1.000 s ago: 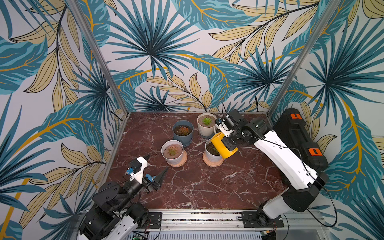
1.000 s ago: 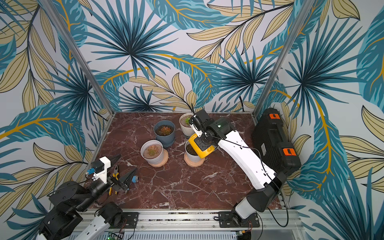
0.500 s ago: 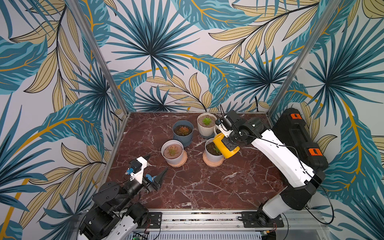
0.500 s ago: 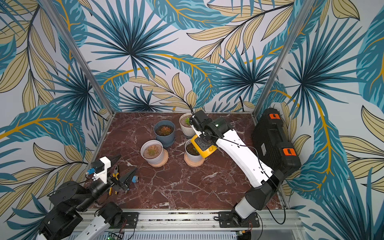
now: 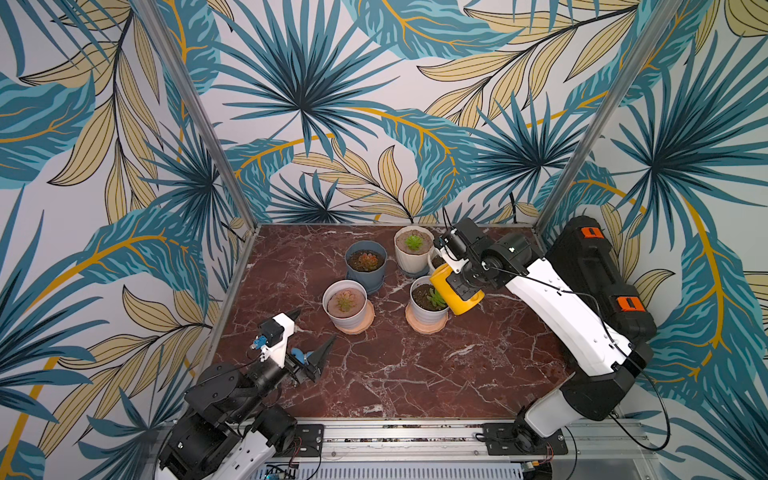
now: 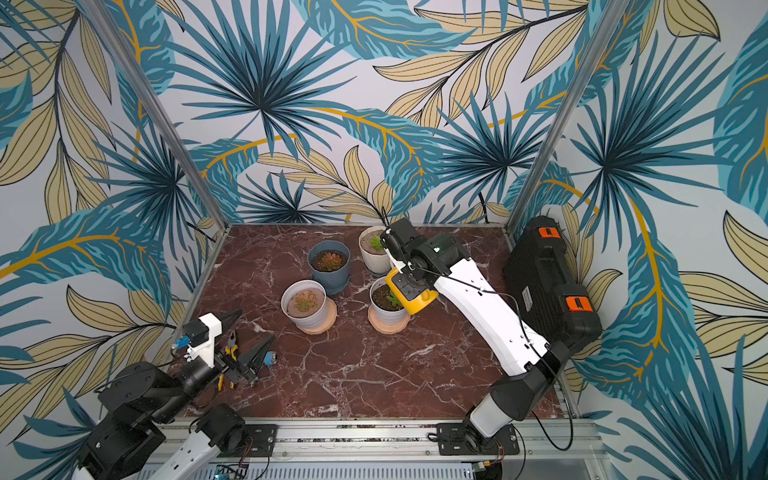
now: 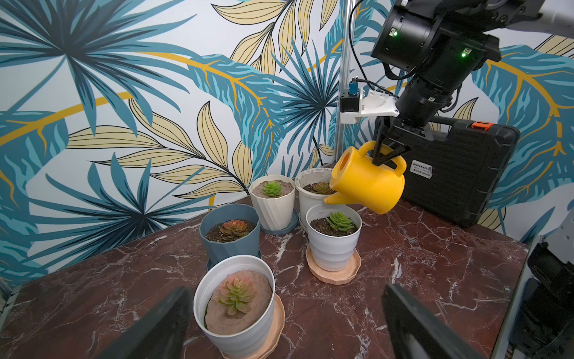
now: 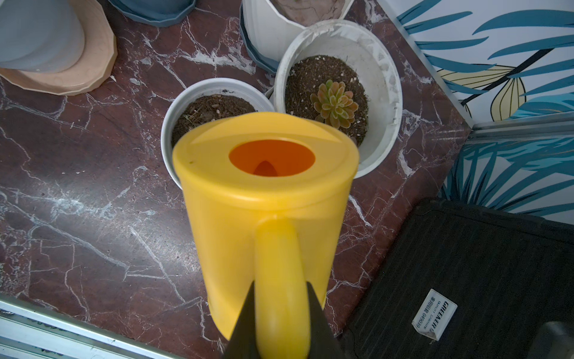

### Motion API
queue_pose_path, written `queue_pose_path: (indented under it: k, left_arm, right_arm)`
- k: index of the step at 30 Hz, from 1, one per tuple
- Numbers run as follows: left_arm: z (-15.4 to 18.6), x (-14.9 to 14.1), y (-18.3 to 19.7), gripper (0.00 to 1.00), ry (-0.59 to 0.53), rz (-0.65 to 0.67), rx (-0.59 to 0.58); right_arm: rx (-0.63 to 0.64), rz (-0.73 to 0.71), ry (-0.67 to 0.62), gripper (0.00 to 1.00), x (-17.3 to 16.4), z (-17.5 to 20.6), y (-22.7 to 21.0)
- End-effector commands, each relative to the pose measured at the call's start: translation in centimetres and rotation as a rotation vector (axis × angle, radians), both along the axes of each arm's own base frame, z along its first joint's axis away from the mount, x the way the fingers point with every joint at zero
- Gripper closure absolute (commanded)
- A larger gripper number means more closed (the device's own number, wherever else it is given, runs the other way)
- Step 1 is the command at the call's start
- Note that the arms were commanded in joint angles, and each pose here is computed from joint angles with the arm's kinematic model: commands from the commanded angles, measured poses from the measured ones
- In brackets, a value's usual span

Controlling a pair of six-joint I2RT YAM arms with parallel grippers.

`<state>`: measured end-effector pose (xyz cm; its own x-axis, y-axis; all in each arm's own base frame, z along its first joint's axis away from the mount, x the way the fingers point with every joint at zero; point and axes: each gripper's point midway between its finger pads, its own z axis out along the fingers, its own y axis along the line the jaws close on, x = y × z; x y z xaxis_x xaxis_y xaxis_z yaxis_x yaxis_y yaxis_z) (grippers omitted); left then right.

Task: Water the succulent around the soil edge
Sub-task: Water the soil of the potted plant with water.

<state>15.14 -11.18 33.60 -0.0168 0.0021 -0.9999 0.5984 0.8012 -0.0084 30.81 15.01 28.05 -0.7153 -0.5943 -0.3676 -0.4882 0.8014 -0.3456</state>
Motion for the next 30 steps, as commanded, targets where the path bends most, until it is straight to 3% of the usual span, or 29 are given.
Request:
queue_pose_path:
  k: [1,17,30]
  left_arm:
    - [-0.1,-0.1,-0.1,0.00,-0.014,-0.008,-0.001]
    - [-0.2,-0.1,-0.1,0.00,-0.011,-0.008,0.001]
    - [-0.1,-0.1,-0.1,0.00,-0.014,-0.009,-0.001]
  right_arm:
    - [-0.017,-0.017,-0.007,1.00,-1.2,0.4,-1.2]
    - [-0.057,-0.026,-0.002,1.00,-1.0,-0.7,-1.6]
    - [-0.032,-0.045,0.019,1.00,-3.2,-0.3,-2.8]
